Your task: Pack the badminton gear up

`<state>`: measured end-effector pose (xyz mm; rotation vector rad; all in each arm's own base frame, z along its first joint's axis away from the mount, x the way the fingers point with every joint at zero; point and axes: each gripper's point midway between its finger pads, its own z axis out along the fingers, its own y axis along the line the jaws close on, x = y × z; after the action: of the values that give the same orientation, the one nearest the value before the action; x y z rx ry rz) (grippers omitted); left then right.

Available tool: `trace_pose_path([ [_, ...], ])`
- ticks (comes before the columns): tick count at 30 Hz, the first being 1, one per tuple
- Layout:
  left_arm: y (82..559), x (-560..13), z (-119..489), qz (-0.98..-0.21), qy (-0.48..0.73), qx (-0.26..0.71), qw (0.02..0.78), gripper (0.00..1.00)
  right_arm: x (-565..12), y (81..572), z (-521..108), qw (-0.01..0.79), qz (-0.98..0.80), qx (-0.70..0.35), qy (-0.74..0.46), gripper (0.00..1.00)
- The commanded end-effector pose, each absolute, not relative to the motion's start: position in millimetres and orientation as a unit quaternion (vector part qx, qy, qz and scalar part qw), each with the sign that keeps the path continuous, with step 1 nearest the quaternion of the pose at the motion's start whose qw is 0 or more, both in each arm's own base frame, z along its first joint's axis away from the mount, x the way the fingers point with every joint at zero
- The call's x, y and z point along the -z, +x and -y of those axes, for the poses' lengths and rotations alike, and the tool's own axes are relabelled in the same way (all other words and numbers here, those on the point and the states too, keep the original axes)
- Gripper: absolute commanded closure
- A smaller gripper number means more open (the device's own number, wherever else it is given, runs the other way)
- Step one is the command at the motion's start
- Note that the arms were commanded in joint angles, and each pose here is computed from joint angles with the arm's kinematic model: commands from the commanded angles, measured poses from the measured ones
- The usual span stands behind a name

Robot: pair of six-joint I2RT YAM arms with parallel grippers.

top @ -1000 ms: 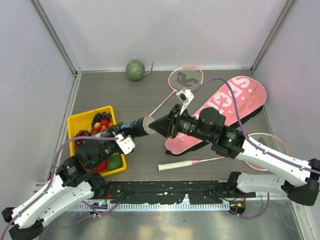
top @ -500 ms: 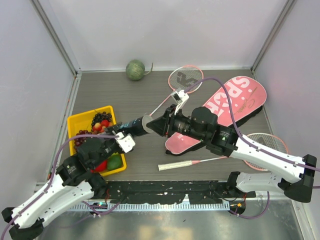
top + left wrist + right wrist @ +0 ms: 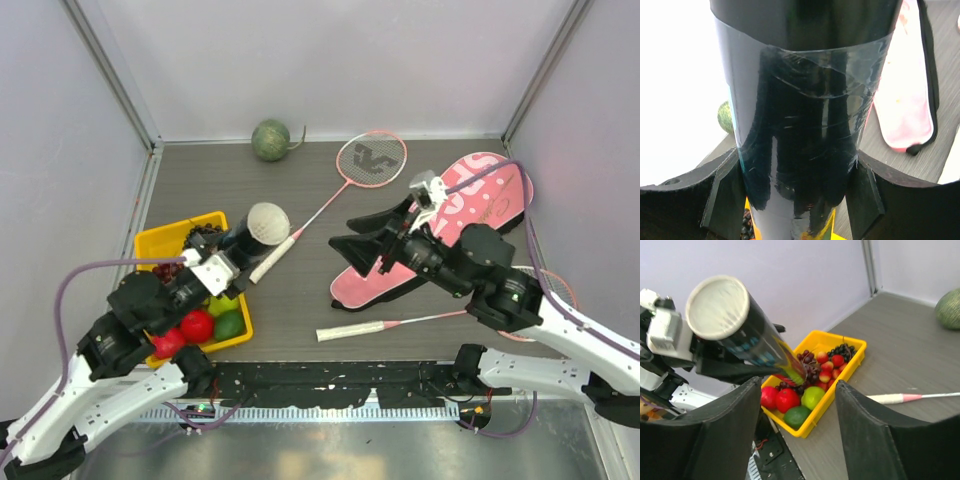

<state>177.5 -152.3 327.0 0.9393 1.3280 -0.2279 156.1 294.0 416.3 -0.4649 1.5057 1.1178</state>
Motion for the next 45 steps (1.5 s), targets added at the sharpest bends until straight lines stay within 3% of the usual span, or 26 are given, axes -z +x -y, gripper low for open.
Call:
trace_pose_path([
  [1,170.7,-376.2,148.1,-0.597,0.365,0.144,0.7,1.0,-426.1,157.3,-277.1,0.602,-0.622,-0.461,-0.193,0.32],
  [7,184.9,-390.0,150.7,-0.655,0.347,0.13,0.659,1.0,-389.2,153.2,-280.6,0.576,-0.644,-0.463,-0.198,0.09],
  [11,219.7,-392.1,154.8,-0.688,0.334,0.071,0.641,1.0,-363.6,150.8,-280.4,0.559,-0.659,-0.463,-0.198,0.0],
  [20,339.0,-393.6,185.6,-0.712,0.348,-0.006,0.61,1.0,-343.2,152.2,-234.0,0.576,-0.688,-0.407,-0.17,0.05],
  [31,480.0,-312.9,219.5,-0.764,0.345,-0.036,0.543,1.0,-347.4,142.5,-180.6,0.609,-0.681,-0.381,-0.143,0.05],
  [37,529.4,-241.7,225.2,-0.79,0.364,-0.092,0.485,1.0,-349.7,136.2,-177.5,0.608,-0.678,-0.376,-0.17,0.05],
  [45,556.5,-190.7,233.9,-0.815,0.343,-0.092,0.458,0.99,-360.3,132.5,-172.2,0.611,-0.672,-0.382,-0.17,0.04],
])
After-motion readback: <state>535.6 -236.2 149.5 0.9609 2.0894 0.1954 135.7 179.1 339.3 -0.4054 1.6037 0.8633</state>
